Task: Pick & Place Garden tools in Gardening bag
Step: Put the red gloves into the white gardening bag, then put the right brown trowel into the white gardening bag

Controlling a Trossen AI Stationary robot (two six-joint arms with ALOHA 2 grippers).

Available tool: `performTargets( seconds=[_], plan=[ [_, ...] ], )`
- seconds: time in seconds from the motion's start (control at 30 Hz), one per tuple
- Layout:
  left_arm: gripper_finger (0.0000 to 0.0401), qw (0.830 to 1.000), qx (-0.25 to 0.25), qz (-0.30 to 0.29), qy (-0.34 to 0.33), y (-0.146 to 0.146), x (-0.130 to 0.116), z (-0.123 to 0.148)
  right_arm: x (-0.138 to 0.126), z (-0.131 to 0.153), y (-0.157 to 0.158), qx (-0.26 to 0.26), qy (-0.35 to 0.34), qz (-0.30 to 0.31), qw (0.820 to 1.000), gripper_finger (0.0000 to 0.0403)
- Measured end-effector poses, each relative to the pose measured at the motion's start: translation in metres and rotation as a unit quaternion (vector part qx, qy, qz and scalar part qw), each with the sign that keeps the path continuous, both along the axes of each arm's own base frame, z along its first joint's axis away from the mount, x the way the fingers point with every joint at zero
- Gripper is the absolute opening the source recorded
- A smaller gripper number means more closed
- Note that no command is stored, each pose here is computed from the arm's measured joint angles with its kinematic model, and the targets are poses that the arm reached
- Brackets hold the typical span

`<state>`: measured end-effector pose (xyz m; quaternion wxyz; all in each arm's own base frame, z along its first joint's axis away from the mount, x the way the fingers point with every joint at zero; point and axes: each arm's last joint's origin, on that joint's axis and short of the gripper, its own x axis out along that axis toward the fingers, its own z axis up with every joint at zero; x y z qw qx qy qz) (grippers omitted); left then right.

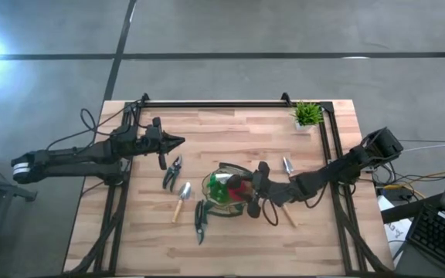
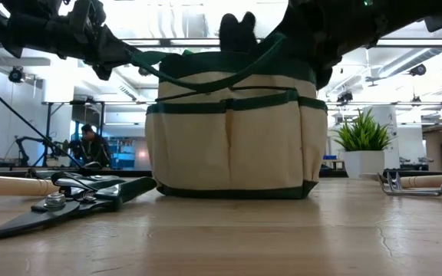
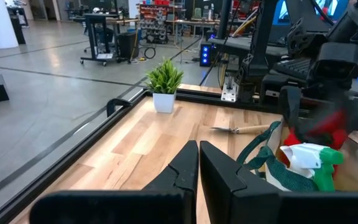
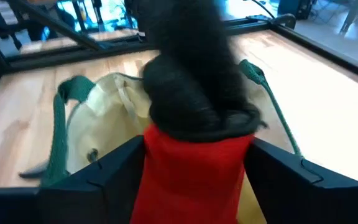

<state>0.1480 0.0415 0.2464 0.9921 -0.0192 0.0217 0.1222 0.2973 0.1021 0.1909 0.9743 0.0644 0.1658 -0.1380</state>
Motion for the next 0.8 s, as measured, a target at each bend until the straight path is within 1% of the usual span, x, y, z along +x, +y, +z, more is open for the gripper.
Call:
performTargets(
  seconds=[0.07, 0.17, 0.27, 0.37, 0.57, 0.63, 0.8],
  plan=[
    [0.0020, 1.000, 0.000, 0.000, 0.000, 0.000, 0.000, 0.000, 0.001, 0.002, 0.000, -0.009, 0.001, 0.004, 1.000, 0.0246],
    [0.0019, 1.000, 0.000, 0.000, 0.000, 0.000, 0.000, 0.000, 0.001, 0.010, 0.000, -0.007, -0.011, 0.005, 1.000, 0.0234],
    [0.0020, 1.000, 0.000, 0.000, 0.000, 0.000, 0.000, 0.000, -0.005, 0.021, -0.001, -0.003, -0.017, 0.007, 1.000, 0.0226],
    [0.0019, 1.000, 0.000, 0.000, 0.000, 0.000, 0.000, 0.000, -0.016, 0.036, -0.004, -0.004, -0.013, 0.009, 1.000, 0.0224],
    [0.0019, 1.000, 0.000, 0.000, 0.001, 0.000, 0.000, 0.000, -0.045, 0.079, -0.013, 0.009, -0.023, 0.013, 1.000, 0.0222],
    [0.0019, 1.000, 0.000, 0.000, 0.001, 0.000, 0.000, 0.000, -0.056, 0.093, -0.016, 0.019, -0.027, 0.029, 0.999, 0.0220],
    [0.0020, 1.000, 0.000, 0.000, 0.001, 0.000, 0.000, 0.000, -0.083, 0.121, -0.026, 0.083, -0.041, 0.052, 0.994, 0.0219]
  ],
)
